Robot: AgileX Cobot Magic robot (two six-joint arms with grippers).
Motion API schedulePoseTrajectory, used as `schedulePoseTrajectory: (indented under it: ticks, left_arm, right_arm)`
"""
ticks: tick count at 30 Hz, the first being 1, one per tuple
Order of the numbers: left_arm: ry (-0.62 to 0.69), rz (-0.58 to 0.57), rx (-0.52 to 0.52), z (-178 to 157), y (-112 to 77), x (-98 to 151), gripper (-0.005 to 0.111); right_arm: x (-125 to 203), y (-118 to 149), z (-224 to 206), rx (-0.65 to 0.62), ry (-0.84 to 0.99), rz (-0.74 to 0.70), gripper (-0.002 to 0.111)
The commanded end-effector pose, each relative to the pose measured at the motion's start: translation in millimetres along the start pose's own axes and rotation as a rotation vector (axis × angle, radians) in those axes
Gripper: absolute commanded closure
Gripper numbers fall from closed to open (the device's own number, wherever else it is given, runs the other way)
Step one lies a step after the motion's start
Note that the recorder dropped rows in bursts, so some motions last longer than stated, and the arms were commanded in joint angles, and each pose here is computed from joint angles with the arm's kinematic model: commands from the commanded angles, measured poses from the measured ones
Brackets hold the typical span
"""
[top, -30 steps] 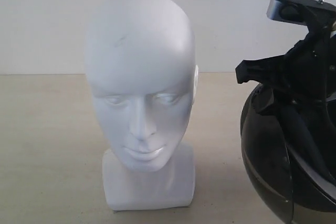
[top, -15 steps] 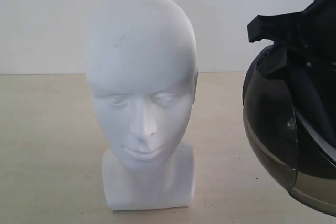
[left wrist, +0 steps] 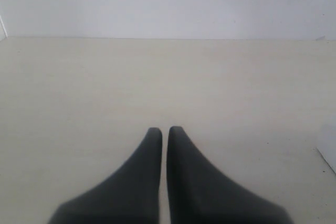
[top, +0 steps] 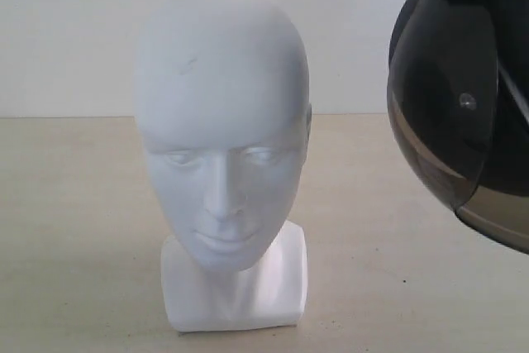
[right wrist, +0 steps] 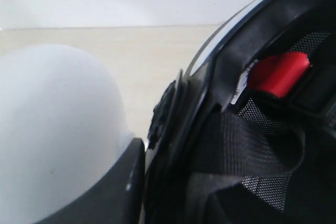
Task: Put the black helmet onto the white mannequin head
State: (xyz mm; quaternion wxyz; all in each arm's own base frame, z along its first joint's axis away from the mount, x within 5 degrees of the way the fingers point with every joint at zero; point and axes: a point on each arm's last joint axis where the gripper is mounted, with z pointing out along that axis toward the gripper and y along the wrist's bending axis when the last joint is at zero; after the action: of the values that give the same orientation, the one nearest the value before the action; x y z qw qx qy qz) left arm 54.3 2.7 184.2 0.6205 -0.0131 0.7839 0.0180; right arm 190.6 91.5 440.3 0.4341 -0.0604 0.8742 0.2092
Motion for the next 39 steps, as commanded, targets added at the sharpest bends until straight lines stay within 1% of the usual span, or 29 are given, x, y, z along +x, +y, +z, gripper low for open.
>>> schedulePoseTrajectory:
  ticks: [1, 13, 17, 20, 29, 36, 39]
  left_arm:
    - [-0.004, -0.009, 0.004, -0.4, -0.2, -0.5, 0.102]
    - [-0.004, -0.009, 0.004, -0.4, -0.2, -0.5, 0.102]
    - [-0.004, -0.009, 0.004, -0.4, -0.2, -0.5, 0.102]
    - [-0.004, -0.009, 0.004, -0.4, -0.2, -0.5, 0.102]
    - [-0.004, -0.009, 0.004, -0.4, -0.2, -0.5, 0.102]
    - [-0.004, -0.009, 0.004, -0.4, -0.2, -0.5, 0.102]
    - [-0.004, -0.009, 0.004, -0.4, -0.2, -0.5, 0.102]
  right_arm:
    - [-15.4, 6.0, -26.8, -0.042, -0.155, -0.028, 0.108]
    - [-25.3, 14.7, -59.5, -0.119, -0.32, -0.031, 0.108]
    - [-31.3, 17.0, -66.0, -0.124, -0.371, -0.077, 0.108]
    - [-36.6, 18.0, -68.3, -0.132, -0.436, -0.085, 0.108]
    - [-53.4, 21.4, -79.2, -0.11, -0.671, -0.258, 0.108]
    - [-65.8, 23.8, -91.5, -0.032, -0.879, -0.45, 0.108]
    - [-71.2, 24.7, -98.5, 0.001, -0.98, -0.498, 0.108]
